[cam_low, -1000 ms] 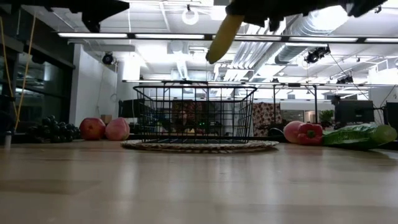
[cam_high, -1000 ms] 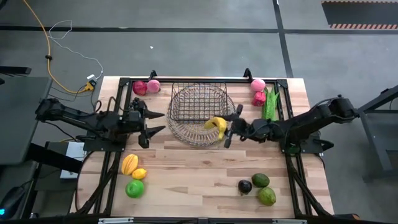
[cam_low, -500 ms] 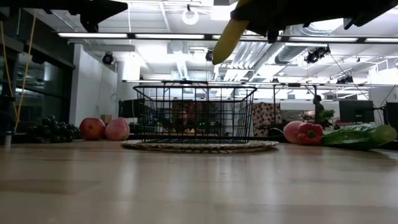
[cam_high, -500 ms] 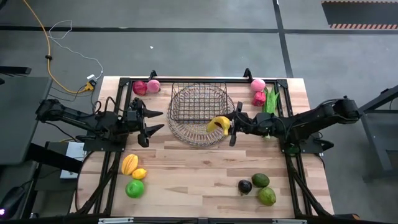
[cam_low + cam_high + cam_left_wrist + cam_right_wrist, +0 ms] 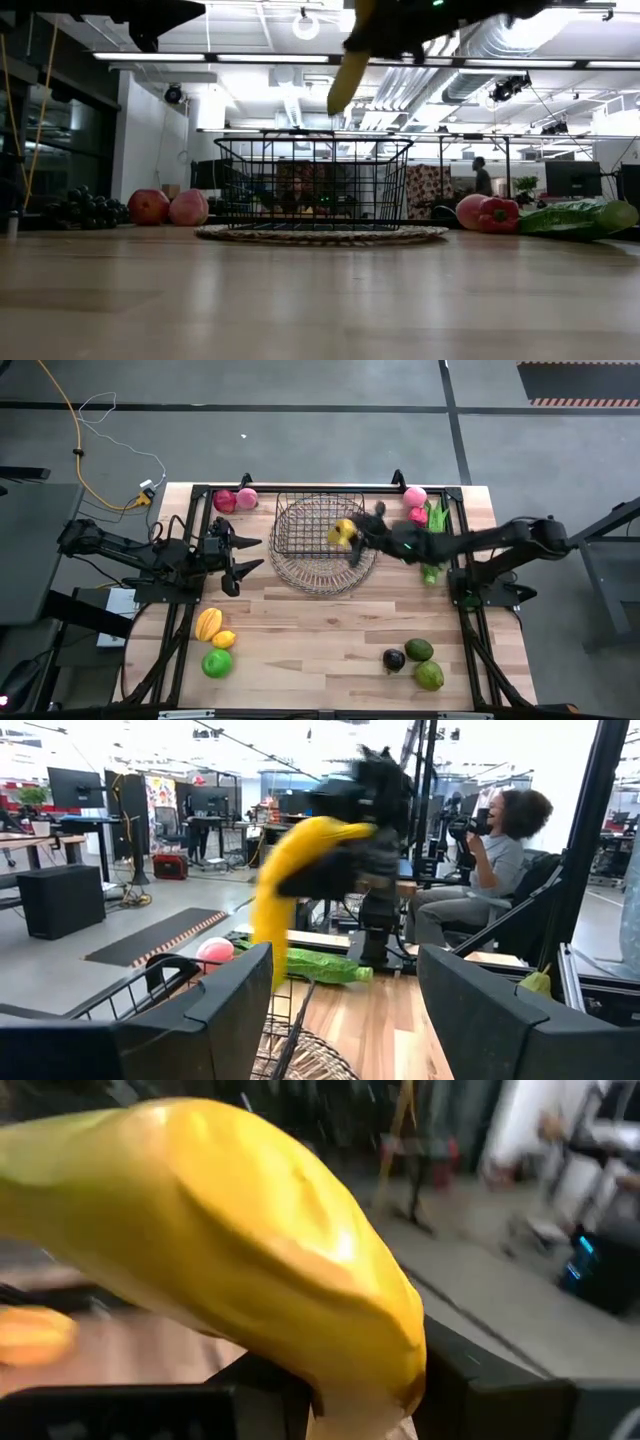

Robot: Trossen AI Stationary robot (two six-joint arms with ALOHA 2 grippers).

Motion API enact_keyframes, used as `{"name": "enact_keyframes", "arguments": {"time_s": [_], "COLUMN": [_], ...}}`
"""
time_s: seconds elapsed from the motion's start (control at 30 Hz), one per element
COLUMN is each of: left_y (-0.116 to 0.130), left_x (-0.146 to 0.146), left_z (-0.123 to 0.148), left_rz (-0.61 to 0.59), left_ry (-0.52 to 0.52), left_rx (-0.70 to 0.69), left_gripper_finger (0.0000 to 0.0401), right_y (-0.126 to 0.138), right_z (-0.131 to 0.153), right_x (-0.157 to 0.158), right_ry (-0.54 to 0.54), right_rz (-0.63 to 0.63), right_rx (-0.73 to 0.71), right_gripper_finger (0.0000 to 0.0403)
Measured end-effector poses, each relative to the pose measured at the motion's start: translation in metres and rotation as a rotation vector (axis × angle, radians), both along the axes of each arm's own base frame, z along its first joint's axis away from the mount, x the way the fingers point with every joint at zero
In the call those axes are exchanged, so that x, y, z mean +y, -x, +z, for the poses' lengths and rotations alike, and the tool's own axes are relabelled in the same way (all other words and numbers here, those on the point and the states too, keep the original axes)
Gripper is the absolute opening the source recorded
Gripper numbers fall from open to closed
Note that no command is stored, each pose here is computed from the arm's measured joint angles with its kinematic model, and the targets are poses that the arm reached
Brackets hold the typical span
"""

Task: Build produce basket
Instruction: Put the banana into the wire basket

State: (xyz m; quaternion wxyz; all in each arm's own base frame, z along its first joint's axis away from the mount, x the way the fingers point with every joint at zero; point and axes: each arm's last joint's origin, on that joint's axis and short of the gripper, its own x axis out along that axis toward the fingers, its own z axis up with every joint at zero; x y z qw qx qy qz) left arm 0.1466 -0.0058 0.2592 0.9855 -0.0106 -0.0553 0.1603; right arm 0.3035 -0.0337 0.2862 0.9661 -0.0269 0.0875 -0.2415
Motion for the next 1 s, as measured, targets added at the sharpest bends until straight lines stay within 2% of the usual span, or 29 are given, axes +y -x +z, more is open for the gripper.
{"name": "enact_keyframes", "arguments": {"time_s": [0.13,0.27,0.4,0.53,0.73,1.0], "left_y": [0.0,0.0,0.0,0.0,0.0,0.0], "left_x": [0.0,0.001,0.001,0.001,0.001,0.001], "left_z": [0.0,0.0,0.0,0.0,0.0,0.0], "left_rz": [0.013,0.028,0.045,0.045,0.046,0.046], "left_ry": [-0.009,-0.007,-0.005,-0.005,-0.012,-0.012], "left_rx": [0.004,0.004,0.004,0.004,0.007,0.007], "left_gripper_finger": [0.0237,0.0237,0.0237,0.0237,0.0237,0.0237], "right_y": [-0.033,-0.066,-0.095,-0.121,-0.145,-0.156], "right_z": [0.011,0.01,-0.002,-0.02,-0.041,-0.06], "right_x": [-0.034,-0.058,-0.074,-0.087,-0.102,-0.11], "right_ry": [-0.051,-0.066,-0.049,-0.056,-0.078,-0.093], "right_rz": [-0.036,-0.032,-0.014,0.001,0.003,-0.001], "right_rx": [0.235,0.46,0.678,0.834,0.942,0.982], "right_gripper_finger": [0.0113,0.0113,0.0113,0.0113,0.0113,0.0113]}}
